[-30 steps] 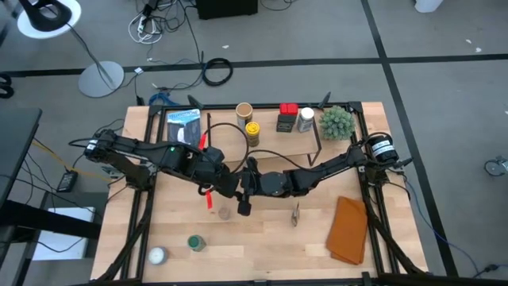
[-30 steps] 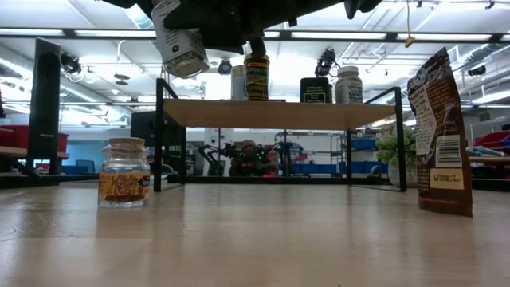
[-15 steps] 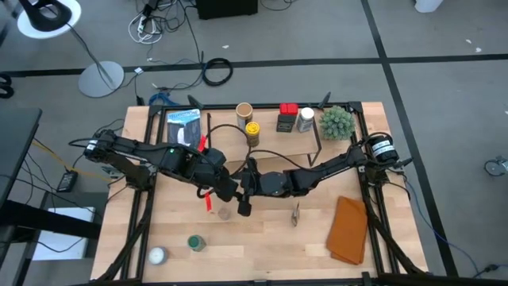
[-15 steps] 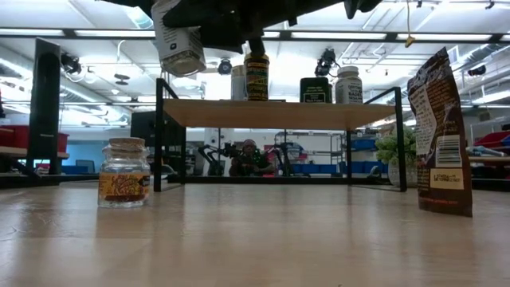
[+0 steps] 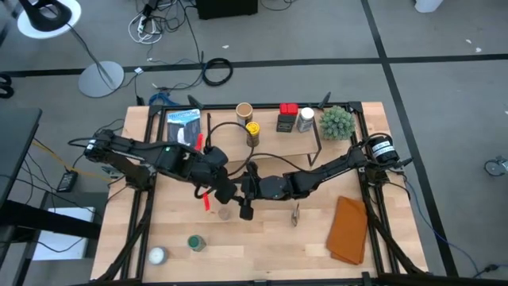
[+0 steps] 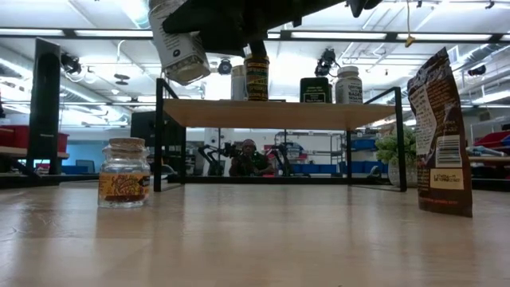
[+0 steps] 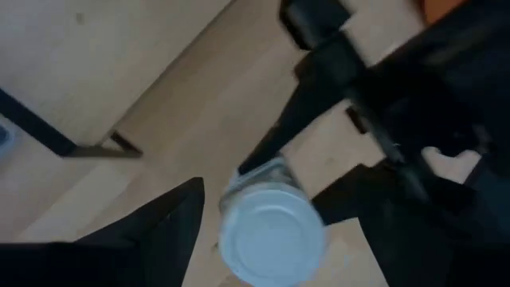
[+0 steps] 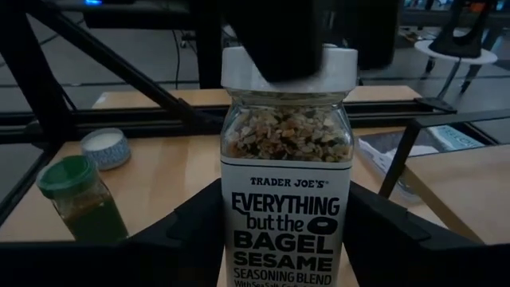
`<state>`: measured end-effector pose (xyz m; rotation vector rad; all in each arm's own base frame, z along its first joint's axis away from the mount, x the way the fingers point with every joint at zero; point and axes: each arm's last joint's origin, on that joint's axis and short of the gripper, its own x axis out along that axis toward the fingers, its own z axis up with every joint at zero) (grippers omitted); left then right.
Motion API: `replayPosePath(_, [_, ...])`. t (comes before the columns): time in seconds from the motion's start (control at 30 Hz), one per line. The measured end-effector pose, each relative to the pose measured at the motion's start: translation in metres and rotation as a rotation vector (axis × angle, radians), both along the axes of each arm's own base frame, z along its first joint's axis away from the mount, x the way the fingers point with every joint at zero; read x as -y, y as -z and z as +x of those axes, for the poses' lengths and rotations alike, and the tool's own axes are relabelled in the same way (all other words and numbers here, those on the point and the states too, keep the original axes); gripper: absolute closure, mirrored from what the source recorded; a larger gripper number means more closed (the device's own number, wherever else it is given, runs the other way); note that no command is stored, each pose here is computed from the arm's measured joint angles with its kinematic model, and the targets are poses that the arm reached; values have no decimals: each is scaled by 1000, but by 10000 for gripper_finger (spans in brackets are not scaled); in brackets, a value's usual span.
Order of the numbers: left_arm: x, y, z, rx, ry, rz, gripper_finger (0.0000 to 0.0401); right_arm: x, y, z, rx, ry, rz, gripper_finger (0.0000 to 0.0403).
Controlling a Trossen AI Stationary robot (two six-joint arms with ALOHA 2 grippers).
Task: Shelf spices
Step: Put the white seasoning bottle on the shelf
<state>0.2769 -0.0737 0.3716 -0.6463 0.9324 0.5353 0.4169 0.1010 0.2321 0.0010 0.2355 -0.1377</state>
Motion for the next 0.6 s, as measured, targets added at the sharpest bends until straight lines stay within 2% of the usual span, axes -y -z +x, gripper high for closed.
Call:
replayPosePath(0.13, [13, -13, -11, 75, 6, 132, 76, 0, 0, 0, 1, 11, 25, 194])
replayPosePath(0.23, [32, -18, -32, 130, -1, 280, 75, 2, 0, -2, -15, 42, 11, 194])
replayPosePath(0.33, [51, -18, -57, 227, -46, 409, 75, 4, -3, -5, -38, 103, -47, 194])
replayPosePath(0.5, [80, -5, -80, 340, 13, 559, 75, 9, -9, -9, -45, 199, -108, 194])
replayPosePath(0.6, [89, 13, -85, 376, 33, 661, 75, 11, -14, -14, -38, 331, -129, 194])
